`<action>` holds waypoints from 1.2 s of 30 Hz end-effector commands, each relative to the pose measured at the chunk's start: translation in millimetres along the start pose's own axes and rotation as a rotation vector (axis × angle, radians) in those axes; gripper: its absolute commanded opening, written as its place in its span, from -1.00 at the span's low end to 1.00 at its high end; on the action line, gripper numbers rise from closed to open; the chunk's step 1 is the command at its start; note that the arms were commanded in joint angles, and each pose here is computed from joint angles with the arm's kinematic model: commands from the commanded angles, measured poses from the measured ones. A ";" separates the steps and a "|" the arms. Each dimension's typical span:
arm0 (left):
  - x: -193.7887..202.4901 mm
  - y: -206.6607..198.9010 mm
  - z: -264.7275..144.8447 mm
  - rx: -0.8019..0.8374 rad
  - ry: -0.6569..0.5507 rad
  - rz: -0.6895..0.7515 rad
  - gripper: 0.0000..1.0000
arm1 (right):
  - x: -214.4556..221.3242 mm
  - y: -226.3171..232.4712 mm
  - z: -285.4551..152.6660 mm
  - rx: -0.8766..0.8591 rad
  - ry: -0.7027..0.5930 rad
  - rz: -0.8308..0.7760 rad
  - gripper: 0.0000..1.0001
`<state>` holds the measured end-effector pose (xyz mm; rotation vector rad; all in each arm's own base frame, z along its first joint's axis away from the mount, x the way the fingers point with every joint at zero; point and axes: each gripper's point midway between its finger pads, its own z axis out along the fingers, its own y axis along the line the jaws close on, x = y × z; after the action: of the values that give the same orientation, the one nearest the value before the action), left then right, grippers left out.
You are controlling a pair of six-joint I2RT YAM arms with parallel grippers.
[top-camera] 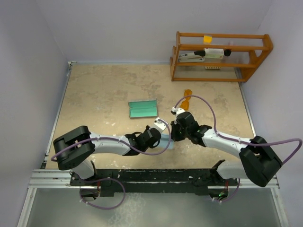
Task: Organize the sunglasses
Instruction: Fold the glasses cleaning cloth at the center of the board.
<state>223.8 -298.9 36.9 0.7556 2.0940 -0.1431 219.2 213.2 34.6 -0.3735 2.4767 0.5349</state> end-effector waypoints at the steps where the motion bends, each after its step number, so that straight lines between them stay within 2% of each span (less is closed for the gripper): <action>1: -16.5 -1.2 -7.3 -0.002 -0.060 -0.040 -1.00 | -0.5 5.4 -5.3 -0.020 -0.019 0.006 -1.00; 36: -7.3 -7.6 -16.9 -0.001 -0.064 -0.049 -1.00 | 17.4 12.6 -8.6 -0.031 -0.008 0.016 -1.00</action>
<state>209.3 -296.8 36.4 0.7501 2.0859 -0.1501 195.5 216.9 29.4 -0.3844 2.4912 0.5741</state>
